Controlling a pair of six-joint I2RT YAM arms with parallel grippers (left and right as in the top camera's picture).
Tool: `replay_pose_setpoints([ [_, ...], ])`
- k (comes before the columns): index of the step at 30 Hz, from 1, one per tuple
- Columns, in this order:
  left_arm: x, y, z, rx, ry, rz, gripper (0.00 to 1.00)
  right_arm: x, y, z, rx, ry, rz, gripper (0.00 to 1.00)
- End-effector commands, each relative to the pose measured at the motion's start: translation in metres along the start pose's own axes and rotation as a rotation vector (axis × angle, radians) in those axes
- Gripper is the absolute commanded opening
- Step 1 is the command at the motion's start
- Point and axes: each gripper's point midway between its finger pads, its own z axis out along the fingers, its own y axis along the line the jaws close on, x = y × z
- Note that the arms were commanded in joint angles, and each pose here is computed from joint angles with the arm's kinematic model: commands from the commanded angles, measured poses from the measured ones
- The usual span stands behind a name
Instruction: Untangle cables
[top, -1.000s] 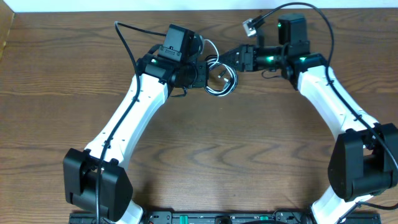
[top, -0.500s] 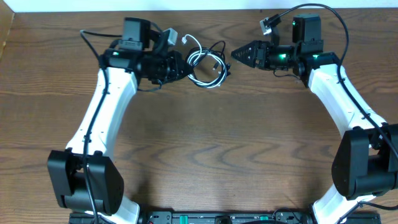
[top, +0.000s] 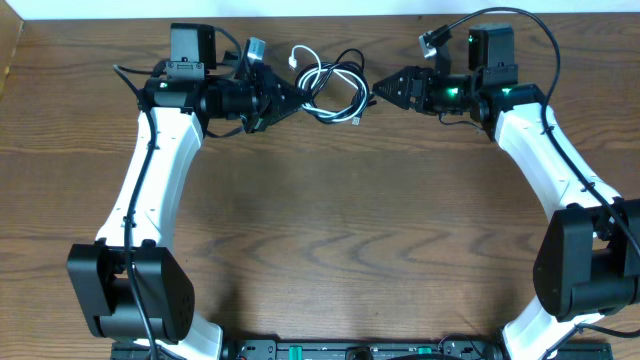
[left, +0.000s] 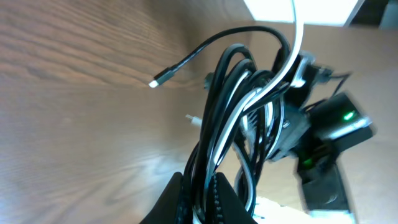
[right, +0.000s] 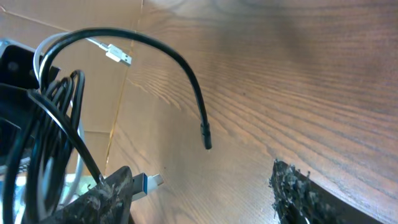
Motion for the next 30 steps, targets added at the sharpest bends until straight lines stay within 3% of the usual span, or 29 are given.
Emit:
replay_pose_setpoints([
  [1, -0.001, -0.008, 0.000, 0.049, 0.022, -0.220, 0.07, 0.000, 0.002, 0.000, 0.002, 0.005, -0.010, 0.68],
  [6, -0.010, -0.014, -0.001, 0.071, -0.001, -0.362, 0.07, 0.004, -0.001, 0.000, 0.013, 0.017, -0.012, 0.68],
  [12, -0.014, -0.011, -0.001, 0.057, -0.026, -0.399, 0.07, 0.003, 0.002, 0.000, 0.000, 0.017, -0.037, 0.72],
  [20, -0.016, -0.009, -0.001, 0.048, -0.041, -0.399, 0.07, 0.007, 0.065, -0.009, -0.345, 0.047, -0.326, 0.73],
  [24, -0.016, -0.010, 0.000, 0.049, -0.039, -0.404, 0.07, 0.007, 0.063, 0.000, -0.299, 0.040, -0.328, 0.68],
  [30, -0.006, -0.019, -0.001, 0.088, 0.033, -0.468, 0.07, 0.002, 0.041, 0.029, -0.057, -0.013, -0.250, 0.63],
])
